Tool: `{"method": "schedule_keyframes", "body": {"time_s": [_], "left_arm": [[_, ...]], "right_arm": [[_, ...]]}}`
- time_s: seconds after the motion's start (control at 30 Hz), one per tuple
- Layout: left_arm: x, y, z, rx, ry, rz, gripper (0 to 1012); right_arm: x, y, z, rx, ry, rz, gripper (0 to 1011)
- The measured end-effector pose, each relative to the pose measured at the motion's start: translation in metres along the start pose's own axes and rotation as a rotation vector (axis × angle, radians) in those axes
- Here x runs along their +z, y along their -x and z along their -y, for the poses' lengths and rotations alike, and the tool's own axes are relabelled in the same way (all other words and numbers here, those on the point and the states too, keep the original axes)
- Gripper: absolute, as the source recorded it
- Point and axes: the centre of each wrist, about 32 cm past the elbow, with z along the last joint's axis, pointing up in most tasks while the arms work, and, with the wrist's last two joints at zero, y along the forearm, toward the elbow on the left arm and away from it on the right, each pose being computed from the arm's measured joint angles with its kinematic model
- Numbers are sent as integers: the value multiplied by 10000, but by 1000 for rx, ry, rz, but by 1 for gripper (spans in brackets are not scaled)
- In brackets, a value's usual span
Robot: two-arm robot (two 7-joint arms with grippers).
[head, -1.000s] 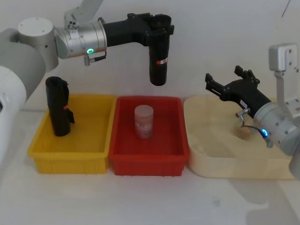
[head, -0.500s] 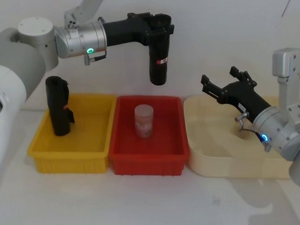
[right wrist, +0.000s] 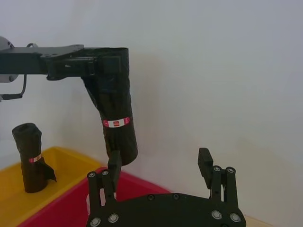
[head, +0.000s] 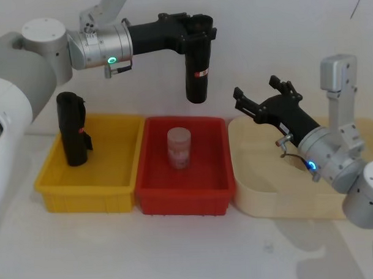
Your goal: Pick up the garbage bag with the one hand and transfer it to the other hand.
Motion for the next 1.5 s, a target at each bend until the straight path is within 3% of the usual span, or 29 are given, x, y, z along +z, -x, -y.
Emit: {"method": "schedule_keyframes", "body": {"time_s": [0.47, 0.93, 1.5], "left_arm": [[0, 0, 0, 0, 0, 0, 553], [0, 0, 0, 0, 0, 0, 553], [0, 0, 0, 0, 0, 0, 553]], "right_arm": [[-45, 118, -237, 18, 2, 30, 1000], [40, 186, -460, 41, 2, 59, 1000], [134, 251, -672, 91, 24, 50, 1000]]}}
